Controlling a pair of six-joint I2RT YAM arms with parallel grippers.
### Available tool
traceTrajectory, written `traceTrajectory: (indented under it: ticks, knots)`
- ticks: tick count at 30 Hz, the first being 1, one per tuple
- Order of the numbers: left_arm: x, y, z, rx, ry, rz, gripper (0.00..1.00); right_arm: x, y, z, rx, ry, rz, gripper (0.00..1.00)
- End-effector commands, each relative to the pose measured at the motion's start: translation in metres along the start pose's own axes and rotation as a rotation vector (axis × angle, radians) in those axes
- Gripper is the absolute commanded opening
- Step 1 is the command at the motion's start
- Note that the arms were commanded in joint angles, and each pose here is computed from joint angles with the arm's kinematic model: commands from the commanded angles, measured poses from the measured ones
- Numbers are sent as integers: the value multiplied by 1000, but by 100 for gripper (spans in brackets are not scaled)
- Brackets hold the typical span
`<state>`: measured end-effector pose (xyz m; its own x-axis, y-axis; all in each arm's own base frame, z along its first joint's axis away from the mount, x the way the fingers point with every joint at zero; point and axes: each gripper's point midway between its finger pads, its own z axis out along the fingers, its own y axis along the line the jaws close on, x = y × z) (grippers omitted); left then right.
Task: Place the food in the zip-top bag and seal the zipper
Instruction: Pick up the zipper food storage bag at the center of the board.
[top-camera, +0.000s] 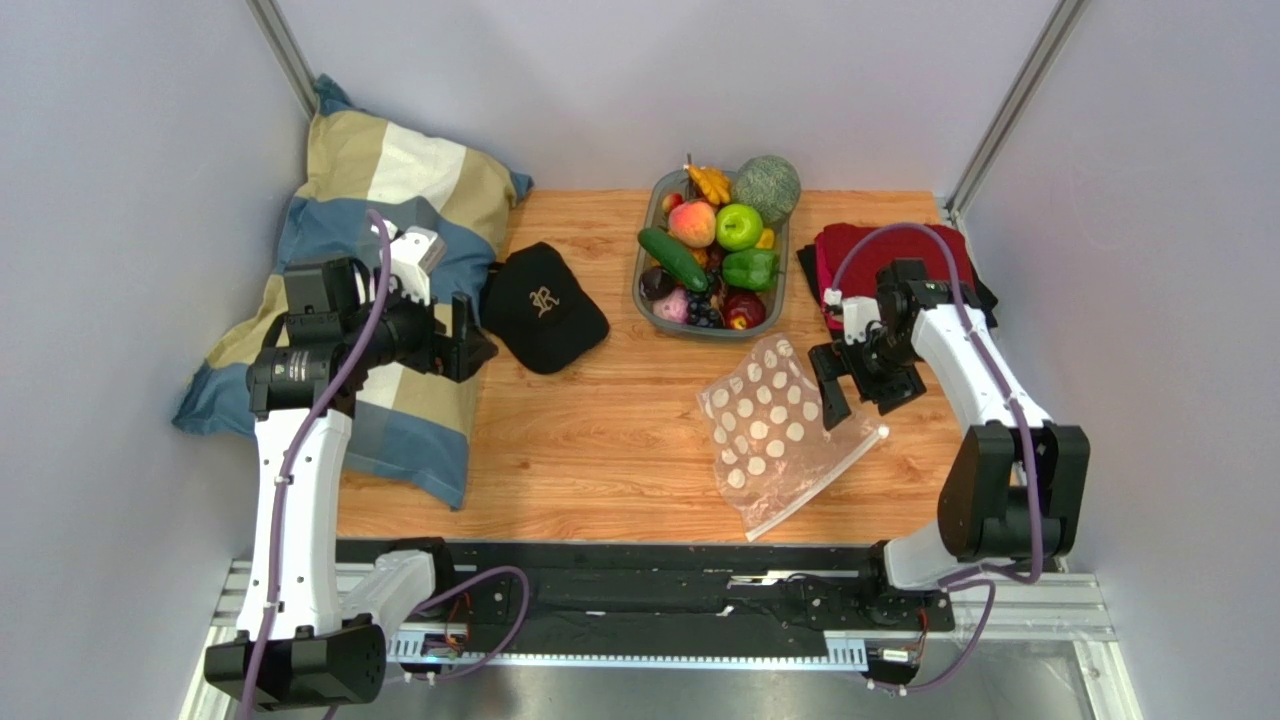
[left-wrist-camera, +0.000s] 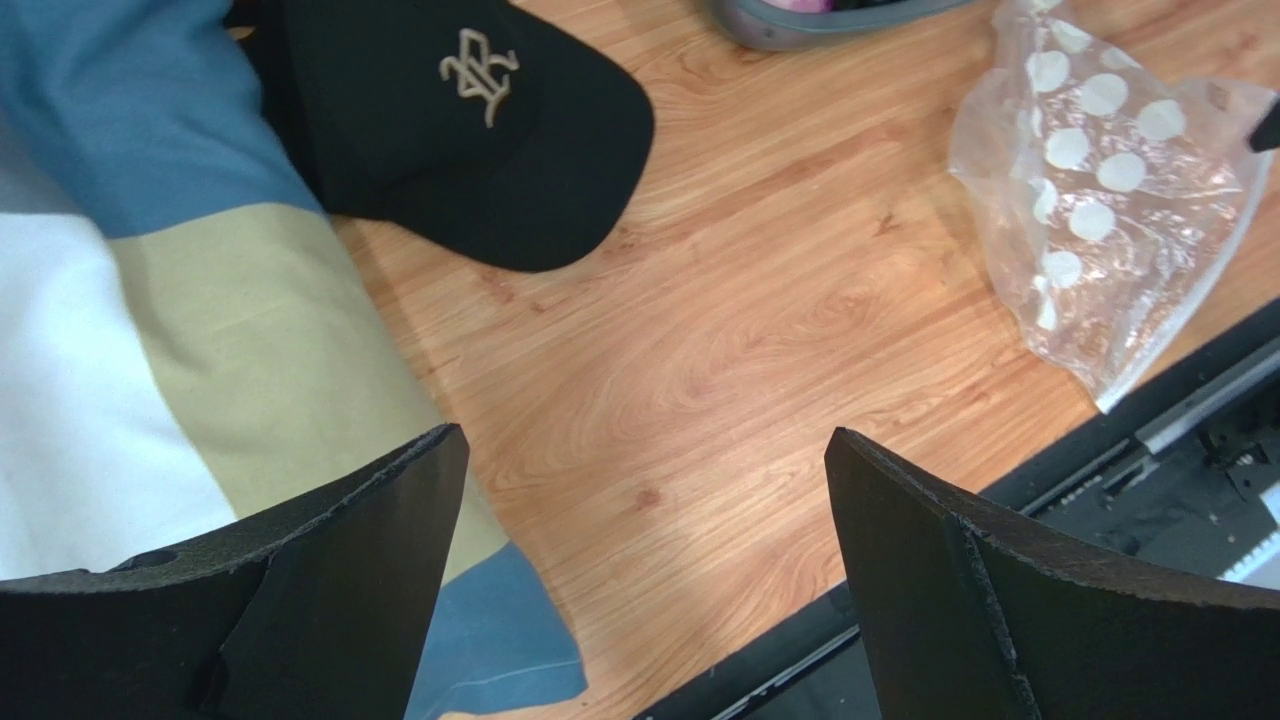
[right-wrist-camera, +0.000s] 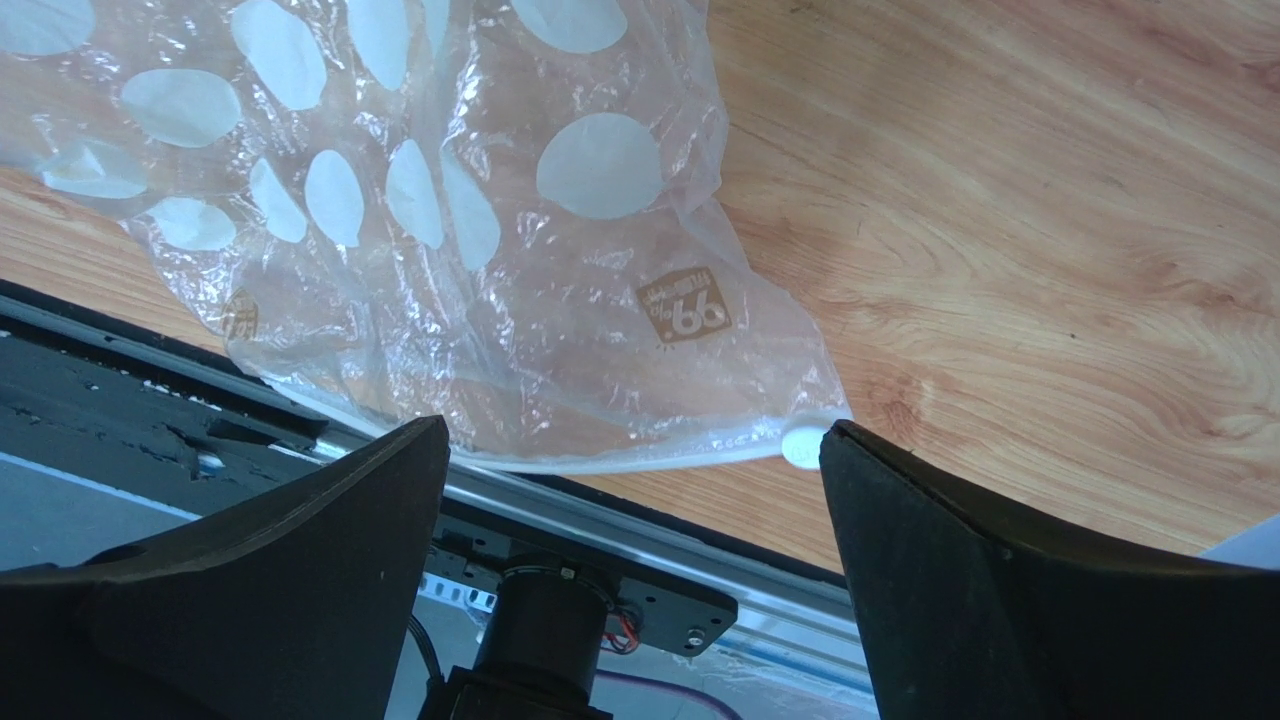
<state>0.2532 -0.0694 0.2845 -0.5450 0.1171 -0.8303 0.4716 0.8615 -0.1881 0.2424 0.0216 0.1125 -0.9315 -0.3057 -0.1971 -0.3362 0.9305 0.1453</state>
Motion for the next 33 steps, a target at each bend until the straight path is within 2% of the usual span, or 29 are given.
traceTrajectory:
  ticks: [1,6,9,10,12,13,15,16,23,24,27,28,31,33]
  knots:
    - [-8,-19,0,111,-41,60,99,-6,-5,20,-29,31,-24,99]
    - [0,-31,3,183,-35,105,99,-7,0,41,-110,82,-29,95]
    - [6,-37,6,216,-25,134,96,-9,9,44,-177,89,-33,84]
    - [7,-39,6,228,-26,146,94,-9,13,45,-203,98,-32,71]
    - [11,-44,7,253,-27,183,92,-11,23,39,-262,90,-33,54]
    - [12,-46,8,260,-31,211,91,-12,27,36,-284,84,-36,40]
    - [13,-54,8,289,-33,251,91,-12,39,28,-341,74,-30,22]
    - [13,-57,6,294,-39,280,91,-13,43,24,-360,66,-36,2]
    - [10,-81,9,334,-33,460,91,-20,65,-8,-417,-22,4,0]
    - [8,-80,11,325,-26,469,91,-20,60,-8,-382,-23,15,3]
    - [5,-84,16,339,-10,473,93,-28,46,-10,-274,-76,35,73]
    - [4,-85,16,339,-8,469,93,-31,41,-10,-244,-97,32,100]
    - [4,-86,23,346,6,450,93,-40,35,1,-159,-104,-13,100]
    - [5,-87,24,349,11,442,95,-42,28,16,-139,-62,-28,100]
